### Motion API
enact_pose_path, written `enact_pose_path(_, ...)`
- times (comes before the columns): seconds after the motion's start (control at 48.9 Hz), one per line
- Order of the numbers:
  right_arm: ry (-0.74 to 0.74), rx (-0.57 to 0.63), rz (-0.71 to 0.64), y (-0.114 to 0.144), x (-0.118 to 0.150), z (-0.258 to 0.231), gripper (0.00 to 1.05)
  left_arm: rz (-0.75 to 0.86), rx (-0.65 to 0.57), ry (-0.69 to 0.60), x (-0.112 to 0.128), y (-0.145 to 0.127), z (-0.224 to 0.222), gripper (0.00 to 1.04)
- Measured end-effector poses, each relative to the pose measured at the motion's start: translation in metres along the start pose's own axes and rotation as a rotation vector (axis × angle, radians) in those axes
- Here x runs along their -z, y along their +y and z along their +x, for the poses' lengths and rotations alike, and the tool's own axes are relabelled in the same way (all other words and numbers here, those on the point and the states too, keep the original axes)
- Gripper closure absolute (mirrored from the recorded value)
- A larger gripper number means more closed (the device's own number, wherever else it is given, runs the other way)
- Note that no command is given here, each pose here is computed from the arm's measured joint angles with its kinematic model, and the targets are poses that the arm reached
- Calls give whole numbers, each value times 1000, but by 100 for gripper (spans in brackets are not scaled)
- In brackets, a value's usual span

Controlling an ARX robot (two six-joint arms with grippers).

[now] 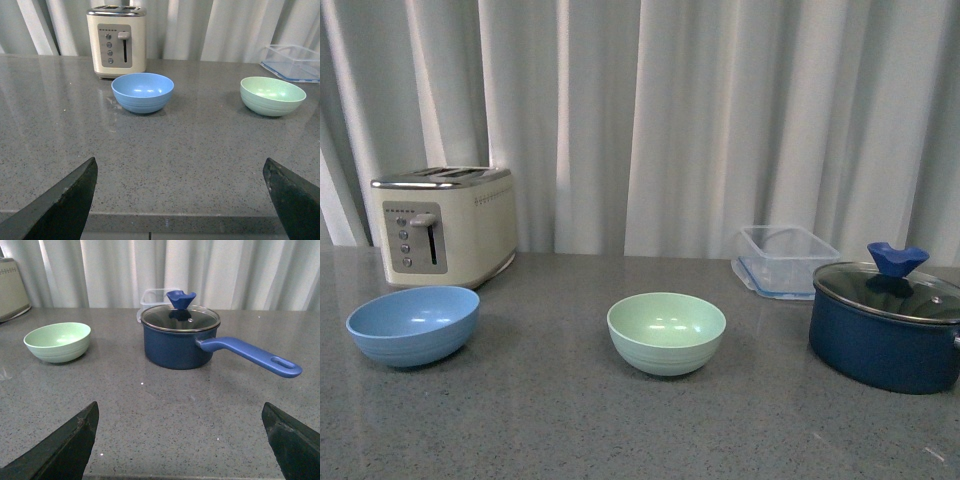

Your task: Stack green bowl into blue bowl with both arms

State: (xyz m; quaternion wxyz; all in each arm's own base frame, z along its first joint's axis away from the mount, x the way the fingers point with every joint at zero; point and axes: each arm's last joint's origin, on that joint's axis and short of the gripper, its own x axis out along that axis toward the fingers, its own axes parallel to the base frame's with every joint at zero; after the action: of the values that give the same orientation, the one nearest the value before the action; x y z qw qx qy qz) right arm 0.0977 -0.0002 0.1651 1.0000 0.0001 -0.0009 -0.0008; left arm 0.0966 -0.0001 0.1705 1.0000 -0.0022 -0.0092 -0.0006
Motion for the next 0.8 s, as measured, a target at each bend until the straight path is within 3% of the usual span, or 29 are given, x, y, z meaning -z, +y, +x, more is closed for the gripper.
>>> enact_pose_path(0.266,0,0,0,0,0,0,10,-3,-8,3,0,0,0,7)
enact_pose_path(0.327,0,0,0,0,0,0,10,-67,-200,240,0,2,3,7)
enact_pose_path(0.409,-2,0,0,0,0,0,10,-87,-374,389,-8,9,16,7)
enact_pose_path(0.572,-1,-2,0,0,0,0,10,-138,-488,370,-48,33,73,7)
enact_pose_path(0.674,-1,-1,0,0,0,0,10,-140,-490,355,-73,52,117,7)
enact_pose_path(0.797,-1,0,0,0,0,0,10,-136,-459,457,-84,70,173,7)
